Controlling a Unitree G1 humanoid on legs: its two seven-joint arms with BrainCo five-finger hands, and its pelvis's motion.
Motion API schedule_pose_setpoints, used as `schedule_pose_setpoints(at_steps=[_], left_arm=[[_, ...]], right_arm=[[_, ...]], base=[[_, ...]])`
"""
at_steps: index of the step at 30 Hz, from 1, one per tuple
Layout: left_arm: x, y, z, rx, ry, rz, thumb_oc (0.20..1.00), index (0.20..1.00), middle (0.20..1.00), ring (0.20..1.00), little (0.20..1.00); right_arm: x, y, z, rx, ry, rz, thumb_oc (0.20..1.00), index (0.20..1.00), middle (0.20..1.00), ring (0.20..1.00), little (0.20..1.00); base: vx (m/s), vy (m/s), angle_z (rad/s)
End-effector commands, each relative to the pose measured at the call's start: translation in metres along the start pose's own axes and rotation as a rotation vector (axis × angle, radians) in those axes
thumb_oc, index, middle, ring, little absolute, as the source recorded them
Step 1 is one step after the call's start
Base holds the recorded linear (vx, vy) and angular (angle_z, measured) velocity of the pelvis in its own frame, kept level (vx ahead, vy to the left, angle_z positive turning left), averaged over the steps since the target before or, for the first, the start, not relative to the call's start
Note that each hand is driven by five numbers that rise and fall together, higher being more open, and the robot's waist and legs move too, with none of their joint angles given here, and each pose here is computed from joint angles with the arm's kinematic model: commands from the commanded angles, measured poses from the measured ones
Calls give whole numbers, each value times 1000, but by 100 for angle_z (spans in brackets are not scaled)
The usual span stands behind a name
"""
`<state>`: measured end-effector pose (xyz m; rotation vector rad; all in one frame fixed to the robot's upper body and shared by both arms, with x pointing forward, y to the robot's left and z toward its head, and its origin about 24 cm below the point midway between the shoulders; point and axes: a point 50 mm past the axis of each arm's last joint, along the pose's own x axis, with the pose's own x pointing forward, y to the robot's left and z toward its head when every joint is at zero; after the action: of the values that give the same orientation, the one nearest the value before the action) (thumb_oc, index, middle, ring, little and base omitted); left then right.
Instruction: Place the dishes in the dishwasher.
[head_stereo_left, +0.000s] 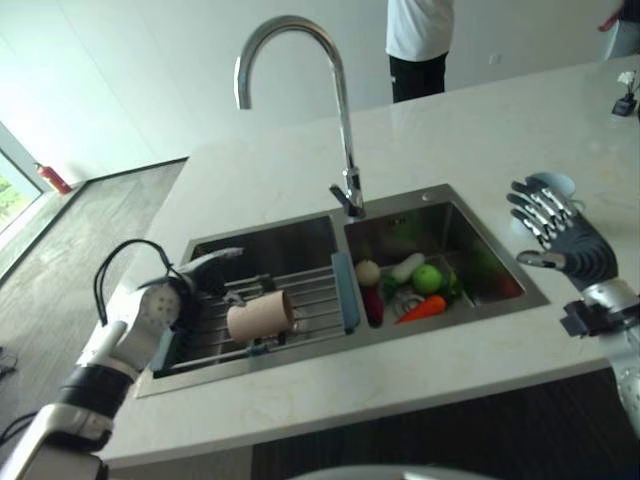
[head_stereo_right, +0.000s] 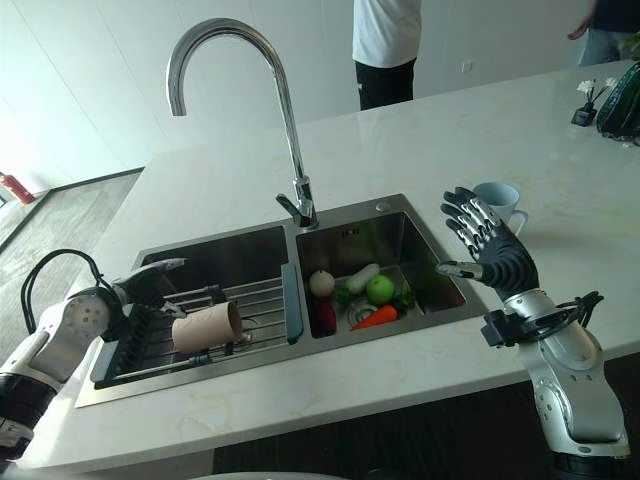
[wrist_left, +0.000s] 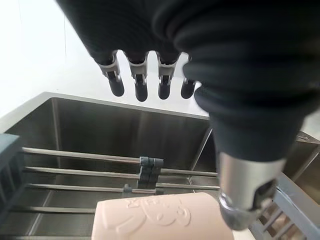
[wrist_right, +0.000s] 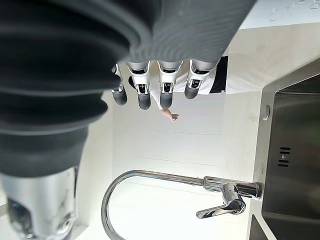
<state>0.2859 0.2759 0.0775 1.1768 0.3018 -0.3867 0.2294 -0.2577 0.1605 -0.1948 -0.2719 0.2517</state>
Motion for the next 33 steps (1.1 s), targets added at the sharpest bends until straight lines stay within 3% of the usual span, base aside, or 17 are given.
schedule_pose_setpoints(at_steps=[1, 33], left_arm=[[-11, 38, -6, 96, 54, 105, 1000, 1000, 1000, 1000, 1000], [-9, 10, -20, 84, 127, -4, 1000, 1000, 1000, 1000, 1000]], right_arm=[[10, -2, 20, -27, -130, -18, 1000, 1000, 1000, 1000, 1000], [6, -4, 18, -33, -121, -21, 1000, 1000, 1000, 1000, 1000]], base=[[0, 0, 0], [0, 0, 0]])
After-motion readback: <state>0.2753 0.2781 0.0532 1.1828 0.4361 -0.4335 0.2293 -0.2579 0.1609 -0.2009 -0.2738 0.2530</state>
